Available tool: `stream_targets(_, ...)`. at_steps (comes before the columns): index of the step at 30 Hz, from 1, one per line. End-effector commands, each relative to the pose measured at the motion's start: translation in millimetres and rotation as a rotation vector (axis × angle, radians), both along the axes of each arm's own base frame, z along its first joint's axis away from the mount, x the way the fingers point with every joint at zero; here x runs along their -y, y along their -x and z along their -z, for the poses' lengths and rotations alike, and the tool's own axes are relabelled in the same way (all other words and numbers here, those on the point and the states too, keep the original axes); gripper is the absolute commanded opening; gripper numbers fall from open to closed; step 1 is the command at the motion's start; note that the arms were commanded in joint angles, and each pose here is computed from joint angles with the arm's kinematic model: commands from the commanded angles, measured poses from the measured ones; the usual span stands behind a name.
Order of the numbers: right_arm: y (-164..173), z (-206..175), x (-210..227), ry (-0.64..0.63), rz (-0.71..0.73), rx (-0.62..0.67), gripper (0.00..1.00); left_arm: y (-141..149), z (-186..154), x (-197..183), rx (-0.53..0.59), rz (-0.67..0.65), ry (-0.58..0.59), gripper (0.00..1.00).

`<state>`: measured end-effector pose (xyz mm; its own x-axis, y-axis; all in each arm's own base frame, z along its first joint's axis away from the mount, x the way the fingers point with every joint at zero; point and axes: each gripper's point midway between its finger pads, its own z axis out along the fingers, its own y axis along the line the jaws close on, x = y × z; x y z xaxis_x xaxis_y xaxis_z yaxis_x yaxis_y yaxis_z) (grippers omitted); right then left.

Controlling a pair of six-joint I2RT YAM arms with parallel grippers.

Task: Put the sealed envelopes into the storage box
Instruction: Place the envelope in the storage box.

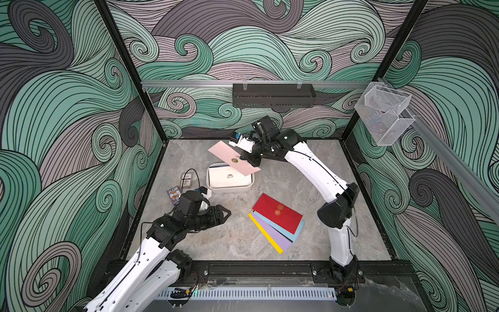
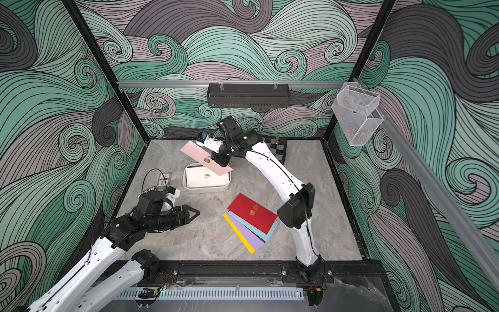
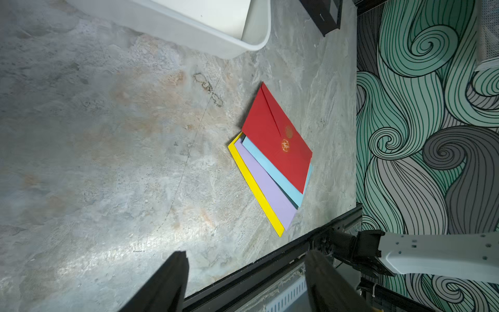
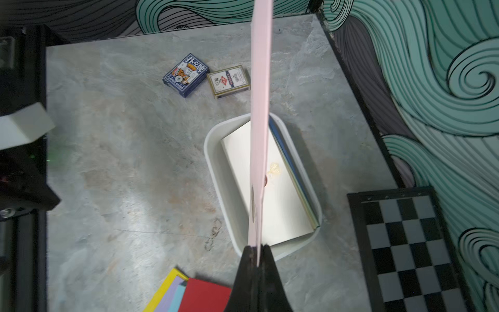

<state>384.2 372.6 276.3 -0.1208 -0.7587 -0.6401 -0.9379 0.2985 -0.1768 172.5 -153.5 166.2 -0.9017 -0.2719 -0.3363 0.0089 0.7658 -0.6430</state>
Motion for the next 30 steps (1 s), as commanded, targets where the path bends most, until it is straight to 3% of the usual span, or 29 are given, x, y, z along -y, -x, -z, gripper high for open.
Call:
stream_targets(1,1.8,31.5,17.2,0.242,-0.109,0.054,0.0,0.3,7.0,-8.6,-0.017,-0.017,-0.051,0.72)
stream_targets(3,-3.2,47.0,11.3,0.311,-0.156,0.095,0.0,-0.3,7.1,-8.8,-0.02,-0.013,-0.061,0.72)
stream_targets(15,4.5,104.9,-18.3,0.421,-0.28,0.094,0.0,-0.4,4.7,-5.4,0.008,0.003,-0.034,0.74)
stream_targets(29,0.0,142.2,-32.1,0.478,-0.298,0.1,0.0,0.6,4.7,0.2,0.001,0.033,-0.014,0.75)
stream_targets(30,-0.7,143.3,-33.2,0.477,-0.297,0.102,0.04,0.8,5.2,0.5,-0.003,0.035,-0.015,0.76)
